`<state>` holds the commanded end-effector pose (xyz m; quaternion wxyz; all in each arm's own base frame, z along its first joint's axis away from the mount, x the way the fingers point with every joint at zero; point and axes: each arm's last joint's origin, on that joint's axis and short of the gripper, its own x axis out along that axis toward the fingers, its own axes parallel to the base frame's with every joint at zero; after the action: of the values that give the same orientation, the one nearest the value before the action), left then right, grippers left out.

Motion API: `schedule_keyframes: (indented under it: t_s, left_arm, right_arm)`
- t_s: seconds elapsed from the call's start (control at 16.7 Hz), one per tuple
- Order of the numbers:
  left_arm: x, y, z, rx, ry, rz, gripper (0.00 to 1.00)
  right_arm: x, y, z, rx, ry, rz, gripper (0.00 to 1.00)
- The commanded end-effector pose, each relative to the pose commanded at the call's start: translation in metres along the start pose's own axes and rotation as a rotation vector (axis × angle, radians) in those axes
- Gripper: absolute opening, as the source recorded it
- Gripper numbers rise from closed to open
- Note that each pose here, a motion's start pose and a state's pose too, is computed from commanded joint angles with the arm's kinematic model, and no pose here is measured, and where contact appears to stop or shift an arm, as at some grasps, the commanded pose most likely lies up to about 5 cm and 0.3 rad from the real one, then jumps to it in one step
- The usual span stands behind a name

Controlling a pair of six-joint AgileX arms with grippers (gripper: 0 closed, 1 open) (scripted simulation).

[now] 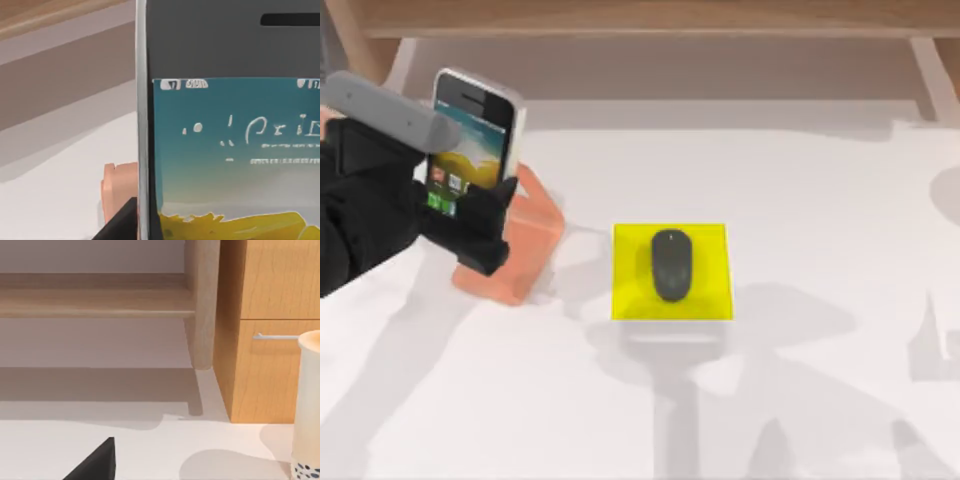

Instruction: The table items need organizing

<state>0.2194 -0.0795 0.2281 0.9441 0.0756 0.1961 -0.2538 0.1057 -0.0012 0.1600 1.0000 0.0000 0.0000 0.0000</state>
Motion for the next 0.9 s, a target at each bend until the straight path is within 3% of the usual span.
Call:
schedule_keyframes:
  t_s: [0.24, 0.6, 0.9]
  left_arm:
    - [0.017, 0.003, 0.001, -0.036, 0.030, -0.004, 0.00]
    - [0.043, 0.021, -0.008, -0.105, 0.026, 0.088, 0.00]
    - [0.050, 0.023, -0.012, -0.104, 0.016, 0.104, 0.00]
  right_arm:
    - [0.000, 0.000, 0.000, 0.000, 0.000, 0.000, 1.00]
    - [0.000, 0.000, 0.000, 0.000, 0.000, 0.000, 1.00]
    - [0.000, 0.000, 0.000, 0.000, 0.000, 0.000, 1.00]
